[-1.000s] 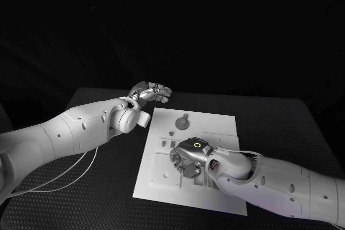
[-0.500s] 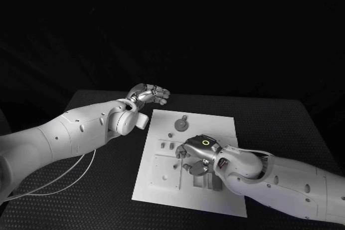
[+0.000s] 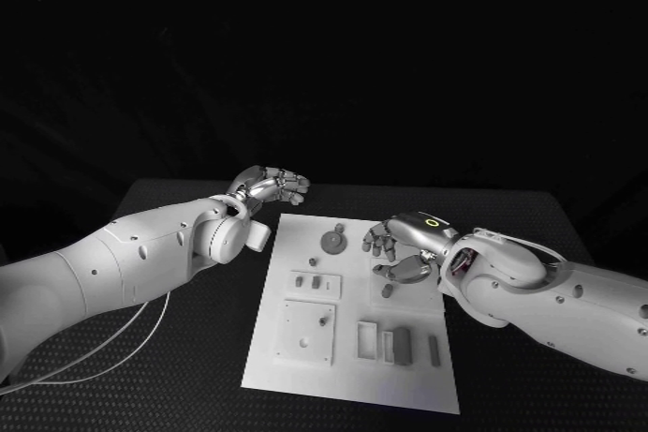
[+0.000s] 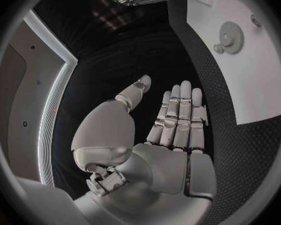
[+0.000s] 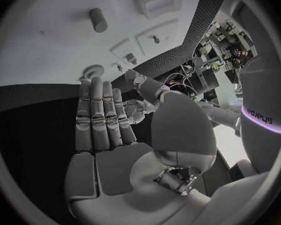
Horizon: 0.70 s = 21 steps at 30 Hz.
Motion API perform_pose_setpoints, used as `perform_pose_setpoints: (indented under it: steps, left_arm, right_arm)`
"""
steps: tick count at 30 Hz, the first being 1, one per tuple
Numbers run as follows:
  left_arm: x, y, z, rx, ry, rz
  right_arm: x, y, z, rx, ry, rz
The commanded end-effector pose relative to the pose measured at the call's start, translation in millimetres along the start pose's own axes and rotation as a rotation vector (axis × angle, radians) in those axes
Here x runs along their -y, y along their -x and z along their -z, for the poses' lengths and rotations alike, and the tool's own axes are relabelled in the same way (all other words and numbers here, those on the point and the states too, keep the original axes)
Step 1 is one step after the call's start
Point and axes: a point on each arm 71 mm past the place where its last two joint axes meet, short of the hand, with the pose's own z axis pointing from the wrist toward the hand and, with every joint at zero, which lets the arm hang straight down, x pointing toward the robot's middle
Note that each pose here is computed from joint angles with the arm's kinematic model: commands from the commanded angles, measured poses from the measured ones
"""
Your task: Assemble the parts on the task board
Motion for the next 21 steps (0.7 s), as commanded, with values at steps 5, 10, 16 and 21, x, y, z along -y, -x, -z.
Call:
perform_pose_setpoints:
  steps: [5,10,16,21]
  left_arm:
    - [0.8,-3.4,-0.9,-0.019,-0.010,0.010]
    - [0.1,-1.2,-0.4,-0.014,-0.009,0.008]
    - [-0.2,-0.8,-0.2,-0.015,-0.009,0.008]
    - [-0.4,-1.0,-0.2,-0.016,-0.009,0.008]
  right_arm:
    - [17.9,-5.4,10.2,-0.120,-0.023,-0.001]
    - [23.9,-9.6,15.6,-0.161,-0.039,0.072]
    - [22.8,-22.5,20.7,-0.192,-0.037,0.093]
    - [20.4,-29.3,20.5,-0.198,-0.027,0.107]
